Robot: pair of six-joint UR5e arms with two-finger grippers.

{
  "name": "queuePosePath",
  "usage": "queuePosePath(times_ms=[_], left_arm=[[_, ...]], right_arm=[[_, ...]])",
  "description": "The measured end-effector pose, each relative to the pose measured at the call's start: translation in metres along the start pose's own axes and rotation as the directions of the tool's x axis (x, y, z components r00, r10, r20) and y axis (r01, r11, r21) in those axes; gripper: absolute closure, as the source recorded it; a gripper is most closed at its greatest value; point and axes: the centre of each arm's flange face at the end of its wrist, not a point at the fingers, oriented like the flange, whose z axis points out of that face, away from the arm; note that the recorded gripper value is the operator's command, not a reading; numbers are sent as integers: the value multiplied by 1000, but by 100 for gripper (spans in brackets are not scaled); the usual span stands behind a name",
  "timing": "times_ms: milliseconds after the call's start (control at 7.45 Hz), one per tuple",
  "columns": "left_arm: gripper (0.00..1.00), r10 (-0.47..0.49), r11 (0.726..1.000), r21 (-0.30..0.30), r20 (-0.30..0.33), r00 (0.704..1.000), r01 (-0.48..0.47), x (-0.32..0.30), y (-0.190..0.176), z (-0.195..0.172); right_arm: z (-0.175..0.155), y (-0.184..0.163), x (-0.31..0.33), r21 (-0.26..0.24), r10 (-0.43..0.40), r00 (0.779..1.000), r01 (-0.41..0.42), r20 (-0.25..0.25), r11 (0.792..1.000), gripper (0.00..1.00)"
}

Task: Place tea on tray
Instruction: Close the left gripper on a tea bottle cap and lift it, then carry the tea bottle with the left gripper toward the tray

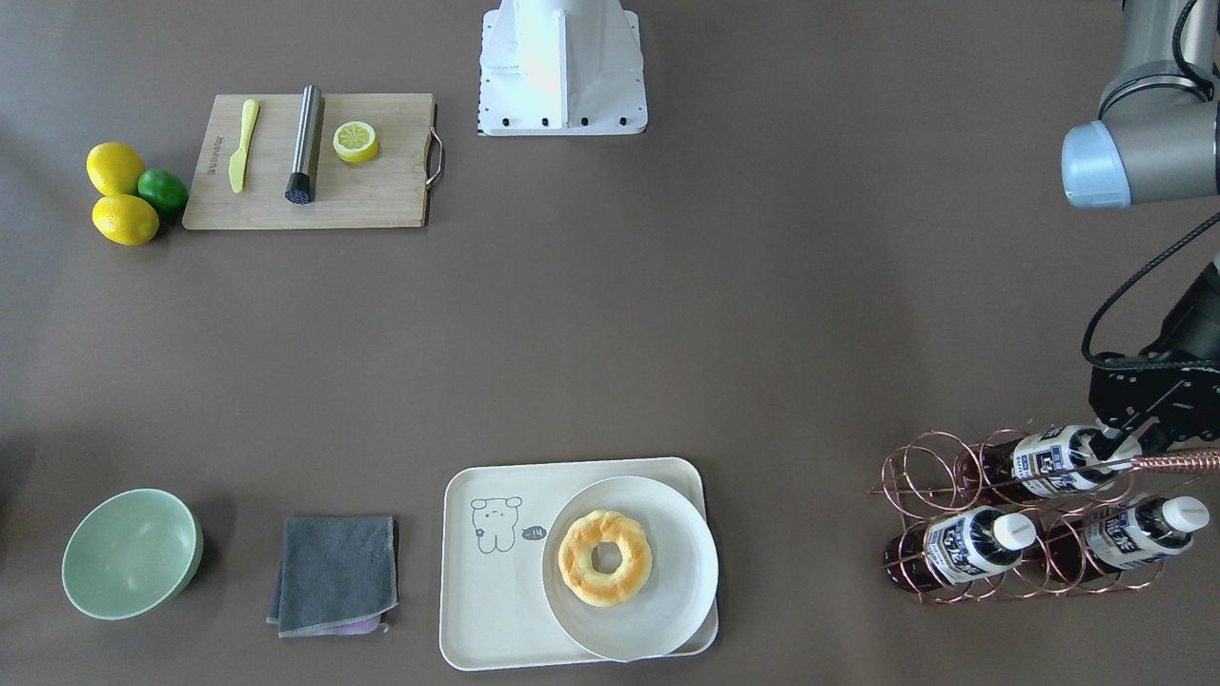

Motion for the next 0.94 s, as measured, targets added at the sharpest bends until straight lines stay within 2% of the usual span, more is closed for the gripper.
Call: queuePosePath(times_ms=[269, 537, 940], left_arm=[[100, -8, 1000, -12, -1, 1000, 8, 1, -20, -48], [100, 19, 999, -28, 39, 999, -17, 13, -38, -105], [100, 6, 1000, -23, 41, 999, -5, 49, -31, -159]], right_arm=[[2, 1, 1, -3, 2, 1000, -2, 0, 1000, 0], [4, 2, 3, -7, 6, 1000, -6, 1, 1000, 0], [5, 1, 4, -9, 8, 1000, -8, 2, 1000, 0]])
